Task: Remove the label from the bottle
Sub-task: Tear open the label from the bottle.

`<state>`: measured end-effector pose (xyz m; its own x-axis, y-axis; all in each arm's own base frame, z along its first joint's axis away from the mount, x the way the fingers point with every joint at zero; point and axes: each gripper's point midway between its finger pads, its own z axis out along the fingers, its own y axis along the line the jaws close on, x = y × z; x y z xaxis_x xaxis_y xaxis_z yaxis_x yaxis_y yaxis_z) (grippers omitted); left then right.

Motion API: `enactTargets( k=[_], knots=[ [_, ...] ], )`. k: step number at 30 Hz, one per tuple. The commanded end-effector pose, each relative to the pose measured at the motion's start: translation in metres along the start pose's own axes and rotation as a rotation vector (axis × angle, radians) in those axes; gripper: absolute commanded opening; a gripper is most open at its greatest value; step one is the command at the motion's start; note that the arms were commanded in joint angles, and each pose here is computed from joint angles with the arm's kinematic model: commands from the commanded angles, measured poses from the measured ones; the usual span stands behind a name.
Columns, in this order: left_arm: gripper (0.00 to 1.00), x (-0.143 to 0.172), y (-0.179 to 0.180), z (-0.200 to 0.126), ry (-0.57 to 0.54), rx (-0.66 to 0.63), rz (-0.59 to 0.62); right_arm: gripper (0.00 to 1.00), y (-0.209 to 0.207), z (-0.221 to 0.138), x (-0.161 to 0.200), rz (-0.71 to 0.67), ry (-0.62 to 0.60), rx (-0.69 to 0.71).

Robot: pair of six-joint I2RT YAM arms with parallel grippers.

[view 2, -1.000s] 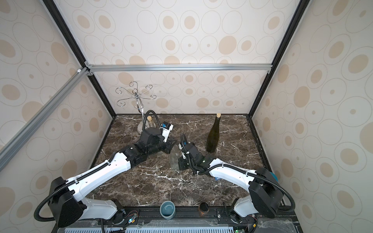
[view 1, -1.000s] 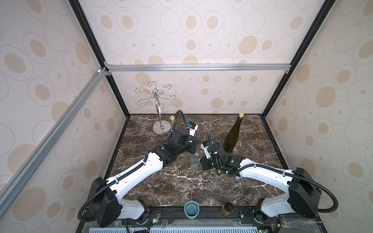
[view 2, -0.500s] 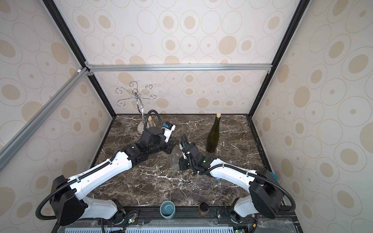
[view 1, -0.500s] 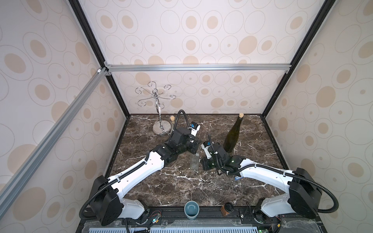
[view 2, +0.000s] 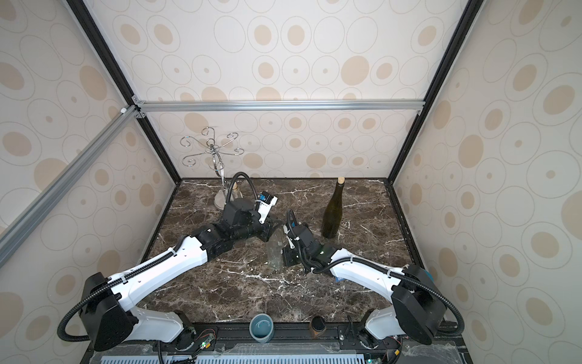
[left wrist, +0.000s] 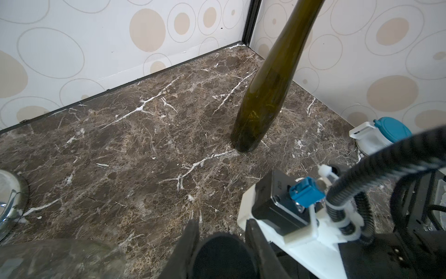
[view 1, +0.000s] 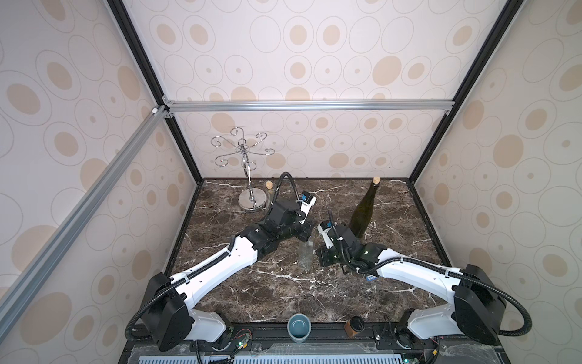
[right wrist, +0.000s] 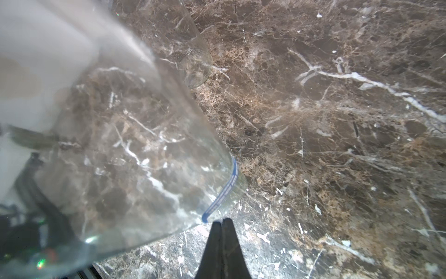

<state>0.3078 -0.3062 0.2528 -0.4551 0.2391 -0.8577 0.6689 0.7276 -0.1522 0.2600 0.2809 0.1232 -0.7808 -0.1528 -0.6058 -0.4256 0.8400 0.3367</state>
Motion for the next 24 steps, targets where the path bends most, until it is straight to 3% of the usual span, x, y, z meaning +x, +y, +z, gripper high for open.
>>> enactTargets(
  k=[1,24],
  knots=[
    [0.11,0.001,-0.016,0.003,0.019,0.067,0.008,0.0,-0.006,-0.005,0.002,-0.005,-0.005,0.01],
    [0.11,0.004,-0.027,0.003,0.029,0.1,0.046,0.0,-0.021,-0.013,0.008,0.012,-0.001,0.039]
  ],
)
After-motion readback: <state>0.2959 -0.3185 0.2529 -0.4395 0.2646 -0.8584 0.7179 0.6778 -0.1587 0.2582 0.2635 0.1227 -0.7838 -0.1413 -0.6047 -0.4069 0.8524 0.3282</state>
